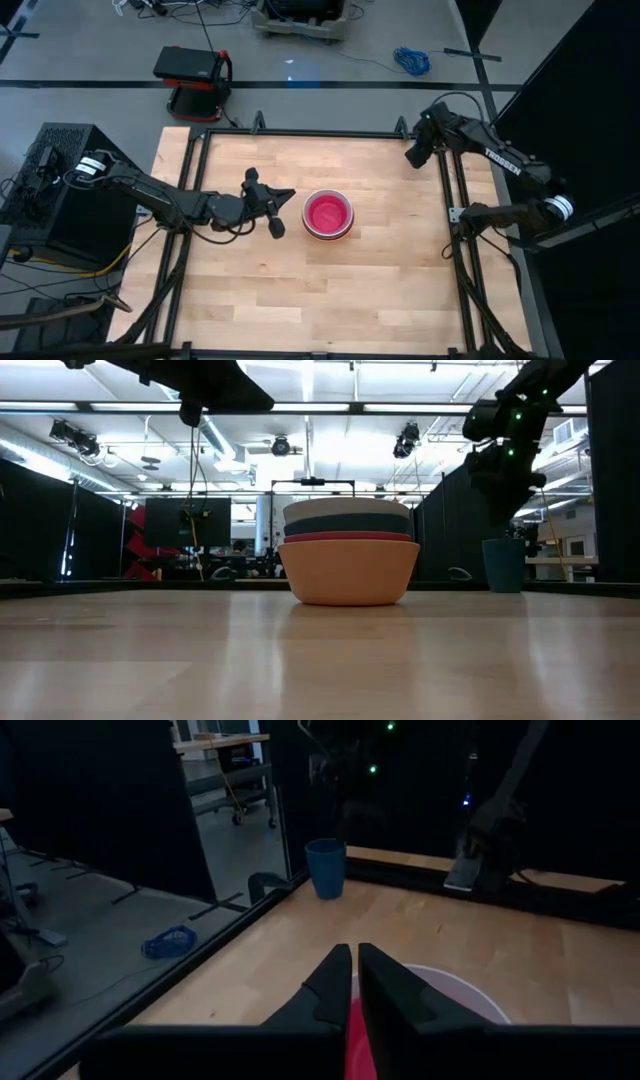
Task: Nest bowls inside each other
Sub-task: Move the blue cup to the center of the table
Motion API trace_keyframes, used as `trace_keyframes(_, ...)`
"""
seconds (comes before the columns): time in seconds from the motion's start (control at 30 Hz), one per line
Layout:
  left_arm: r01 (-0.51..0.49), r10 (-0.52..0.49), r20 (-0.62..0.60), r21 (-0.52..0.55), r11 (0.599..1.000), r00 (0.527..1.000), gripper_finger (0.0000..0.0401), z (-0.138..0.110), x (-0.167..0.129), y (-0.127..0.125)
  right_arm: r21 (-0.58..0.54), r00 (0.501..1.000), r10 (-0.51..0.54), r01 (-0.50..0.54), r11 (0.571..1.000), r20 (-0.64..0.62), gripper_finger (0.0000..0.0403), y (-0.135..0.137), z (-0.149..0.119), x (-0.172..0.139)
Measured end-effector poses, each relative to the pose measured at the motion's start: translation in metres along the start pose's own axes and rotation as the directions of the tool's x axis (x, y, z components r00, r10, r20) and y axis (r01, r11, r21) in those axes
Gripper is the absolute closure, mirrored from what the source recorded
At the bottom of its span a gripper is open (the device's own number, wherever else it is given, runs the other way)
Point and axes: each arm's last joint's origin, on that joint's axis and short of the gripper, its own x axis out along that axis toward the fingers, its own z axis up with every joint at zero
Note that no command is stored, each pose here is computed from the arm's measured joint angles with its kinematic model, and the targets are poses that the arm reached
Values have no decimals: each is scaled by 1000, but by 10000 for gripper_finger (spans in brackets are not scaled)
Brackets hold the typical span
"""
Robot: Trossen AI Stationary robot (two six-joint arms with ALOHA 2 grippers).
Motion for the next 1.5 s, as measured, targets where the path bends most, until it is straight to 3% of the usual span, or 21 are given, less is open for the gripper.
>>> trace_keyframes(0.33, 11, -11, -4, -1, 1000, 1000, 389, 0, 0, 0, -4, 995, 14, -14, 1000, -95, 170, -2, 3, 25)
trace_keyframes(0.5, 11, -11, -4, -2, 1000, 1000, 389, 0, 0, 0, -9, 989, 18, -20, 1000, -147, 178, -1, 4, 40)
trace_keyframes(0.67, 11, -11, -3, -2, 1000, 1000, 386, 0, 0, 0, -10, 986, 19, -21, 1000, -164, 217, 1, 6, 49)
trace_keyframes(0.83, 11, -11, -3, -3, 1000, 1000, 387, 0, 0, 0, -10, 987, 19, -21, 1000, -162, 304, 1, 7, 49)
trace_keyframes(1.33, 11, -11, -4, -2, 1000, 1000, 384, -1, 0, 0, -49, 992, 25, -32, 998, -126, 400, 3, 10, 25)
trace_keyframes(1.5, 11, -11, -6, 0, 1000, 1000, 385, -1, 0, 0, -59, 998, 66, -66, 996, -10, 403, 12, 19, -29)
